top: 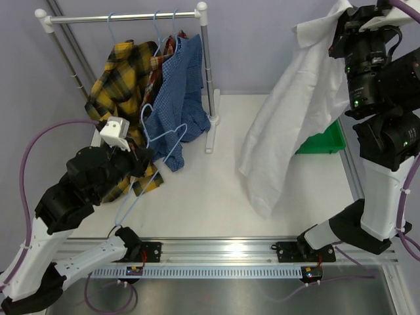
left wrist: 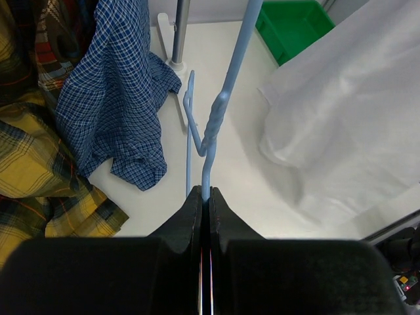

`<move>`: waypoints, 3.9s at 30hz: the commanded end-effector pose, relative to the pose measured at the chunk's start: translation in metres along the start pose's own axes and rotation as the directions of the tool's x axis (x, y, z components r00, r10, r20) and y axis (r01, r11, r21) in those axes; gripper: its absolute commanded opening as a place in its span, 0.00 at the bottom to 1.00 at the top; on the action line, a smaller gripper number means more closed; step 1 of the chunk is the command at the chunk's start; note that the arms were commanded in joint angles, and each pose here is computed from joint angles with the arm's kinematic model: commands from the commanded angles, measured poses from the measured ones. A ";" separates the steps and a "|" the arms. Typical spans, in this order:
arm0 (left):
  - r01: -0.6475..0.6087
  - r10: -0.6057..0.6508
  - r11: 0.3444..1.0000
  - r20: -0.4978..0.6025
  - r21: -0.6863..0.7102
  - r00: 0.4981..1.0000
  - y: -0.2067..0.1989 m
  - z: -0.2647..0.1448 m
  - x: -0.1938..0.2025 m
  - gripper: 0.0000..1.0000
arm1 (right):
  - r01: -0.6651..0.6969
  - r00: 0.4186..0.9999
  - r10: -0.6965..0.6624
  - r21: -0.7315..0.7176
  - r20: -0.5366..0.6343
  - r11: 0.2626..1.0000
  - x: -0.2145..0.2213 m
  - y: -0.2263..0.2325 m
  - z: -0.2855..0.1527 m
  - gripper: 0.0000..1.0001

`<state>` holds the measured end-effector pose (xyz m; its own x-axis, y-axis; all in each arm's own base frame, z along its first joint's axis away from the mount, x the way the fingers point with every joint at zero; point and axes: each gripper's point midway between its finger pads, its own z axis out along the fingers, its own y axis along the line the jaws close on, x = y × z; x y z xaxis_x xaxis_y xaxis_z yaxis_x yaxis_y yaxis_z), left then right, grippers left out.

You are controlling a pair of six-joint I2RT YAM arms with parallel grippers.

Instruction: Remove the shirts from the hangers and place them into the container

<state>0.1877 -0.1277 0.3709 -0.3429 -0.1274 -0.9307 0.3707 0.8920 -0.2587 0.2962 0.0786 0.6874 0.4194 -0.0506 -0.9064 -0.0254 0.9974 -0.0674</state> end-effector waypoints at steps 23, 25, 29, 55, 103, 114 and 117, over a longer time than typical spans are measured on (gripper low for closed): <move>-0.107 0.130 0.989 0.273 -0.099 0.953 -0.051 0.174 -0.211 0.00 | -0.454 0.813 0.222 -0.347 -0.538 0.821 0.211 0.111 -0.138 0.00; -0.096 0.126 0.989 0.295 -0.113 0.947 -0.045 0.190 -0.217 0.00 | -0.476 0.801 0.220 -0.370 -0.557 0.798 0.215 0.116 -0.147 0.00; -0.081 0.120 0.985 0.266 -0.152 0.957 -0.025 0.214 -0.207 0.00 | -0.478 0.792 0.203 -0.379 -0.576 0.793 0.224 0.115 -0.160 0.00; -0.092 0.107 0.994 0.323 -0.059 0.940 0.022 0.320 -0.199 0.00 | -0.470 0.723 0.166 -0.300 -0.671 0.830 0.266 0.114 -0.171 0.00; -0.102 0.100 0.995 0.236 -0.003 0.967 0.022 0.034 -0.074 0.99 | 0.167 0.980 -0.192 0.306 0.054 0.937 0.053 -0.067 0.108 0.00; -0.064 0.073 0.996 0.168 -0.058 0.983 0.038 0.031 -0.039 0.99 | 0.135 0.990 -0.109 0.348 -0.093 0.928 0.157 -0.144 0.137 0.00; -0.057 0.064 0.997 0.149 -0.051 0.987 0.037 0.038 -0.036 0.99 | 0.153 0.977 -0.093 0.327 -0.190 0.933 0.200 -0.150 0.137 0.00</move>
<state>0.2398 -0.1045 0.3899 -0.1703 -0.1285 -0.9770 0.3546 0.9170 -0.1825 0.5099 -0.0824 0.5728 0.2074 -0.2009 -0.9574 0.3981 0.9113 -0.1050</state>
